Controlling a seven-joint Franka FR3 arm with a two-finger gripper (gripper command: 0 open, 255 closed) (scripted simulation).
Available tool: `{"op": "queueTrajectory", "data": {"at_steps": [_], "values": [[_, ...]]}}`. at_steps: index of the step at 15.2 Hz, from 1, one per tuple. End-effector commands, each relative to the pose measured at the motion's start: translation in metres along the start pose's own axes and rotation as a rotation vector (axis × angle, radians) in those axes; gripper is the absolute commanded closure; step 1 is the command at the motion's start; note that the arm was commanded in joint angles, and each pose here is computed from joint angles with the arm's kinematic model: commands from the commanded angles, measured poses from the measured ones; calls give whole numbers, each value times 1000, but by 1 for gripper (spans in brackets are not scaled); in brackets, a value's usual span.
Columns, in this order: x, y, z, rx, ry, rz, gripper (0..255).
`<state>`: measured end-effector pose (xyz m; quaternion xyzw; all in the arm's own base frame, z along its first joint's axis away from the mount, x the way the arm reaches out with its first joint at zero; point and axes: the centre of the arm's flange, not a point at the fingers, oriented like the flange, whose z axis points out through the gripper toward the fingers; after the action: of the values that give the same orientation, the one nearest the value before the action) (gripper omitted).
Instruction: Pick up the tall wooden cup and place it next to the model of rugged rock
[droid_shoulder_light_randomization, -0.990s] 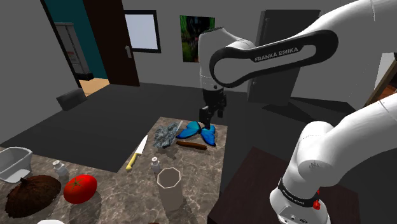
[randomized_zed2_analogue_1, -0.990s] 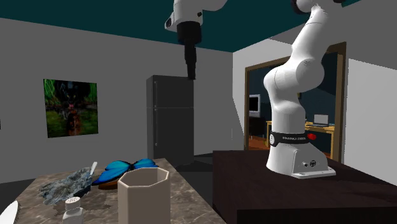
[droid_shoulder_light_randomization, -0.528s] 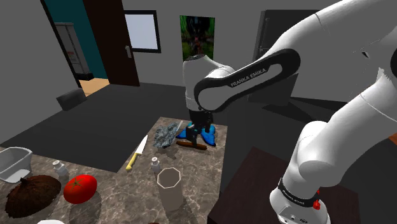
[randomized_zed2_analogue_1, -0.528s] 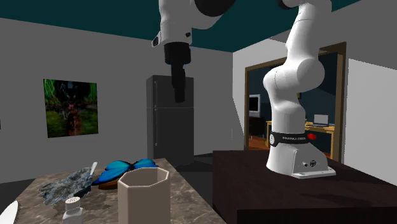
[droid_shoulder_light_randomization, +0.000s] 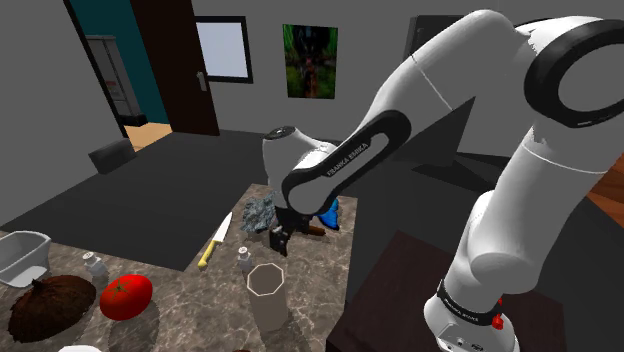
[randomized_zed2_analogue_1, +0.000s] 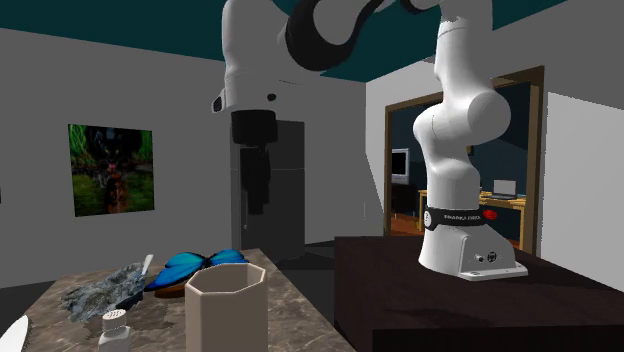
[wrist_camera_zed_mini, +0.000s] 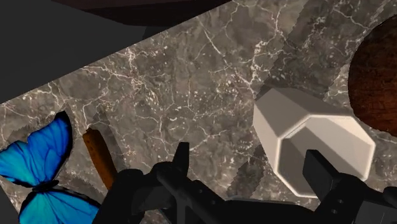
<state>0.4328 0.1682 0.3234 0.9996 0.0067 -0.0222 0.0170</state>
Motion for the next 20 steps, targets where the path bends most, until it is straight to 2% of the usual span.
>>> {"op": "queueTrajectory", "data": {"at_steps": [1, 6, 13, 20], "values": [[11, -15, 20, 5, 3, -5, 0], [35, -48, 68, 12, 7, -18, 0], [35, -48, 105, 12, 7, -18, 0], [35, -48, 108, 12, 7, -18, 0]]}}
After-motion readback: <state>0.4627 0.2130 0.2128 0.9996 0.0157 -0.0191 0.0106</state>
